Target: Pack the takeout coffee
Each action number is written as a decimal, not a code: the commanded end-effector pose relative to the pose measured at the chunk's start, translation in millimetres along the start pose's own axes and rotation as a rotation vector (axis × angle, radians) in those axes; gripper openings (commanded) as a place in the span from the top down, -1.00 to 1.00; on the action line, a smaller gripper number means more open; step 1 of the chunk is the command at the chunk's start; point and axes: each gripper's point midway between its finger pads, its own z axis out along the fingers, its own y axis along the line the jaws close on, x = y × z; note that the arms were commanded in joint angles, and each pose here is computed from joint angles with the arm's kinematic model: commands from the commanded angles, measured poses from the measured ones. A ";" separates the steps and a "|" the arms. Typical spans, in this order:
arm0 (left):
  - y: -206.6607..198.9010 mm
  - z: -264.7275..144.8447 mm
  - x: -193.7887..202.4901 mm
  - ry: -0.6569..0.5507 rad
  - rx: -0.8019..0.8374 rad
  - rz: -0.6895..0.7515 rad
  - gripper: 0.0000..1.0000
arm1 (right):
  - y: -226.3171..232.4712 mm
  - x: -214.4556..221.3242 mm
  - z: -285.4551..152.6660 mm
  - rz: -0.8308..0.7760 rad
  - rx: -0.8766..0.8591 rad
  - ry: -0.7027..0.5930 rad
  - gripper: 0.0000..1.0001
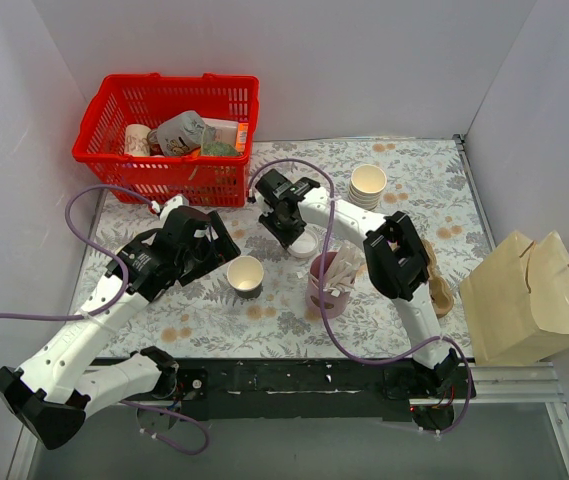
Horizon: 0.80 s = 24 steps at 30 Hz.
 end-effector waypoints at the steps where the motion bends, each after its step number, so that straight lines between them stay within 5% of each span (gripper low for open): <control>1: -4.9 -5.4 -5.7 -0.023 0.024 0.000 -0.96 | 0.6 -10.3 -3.1 -0.012 0.009 -0.022 0.39; 24: -9.5 -2.9 -2.2 -0.004 0.043 -0.002 -0.96 | 1.3 -19.2 -19.7 0.022 0.011 -0.067 0.79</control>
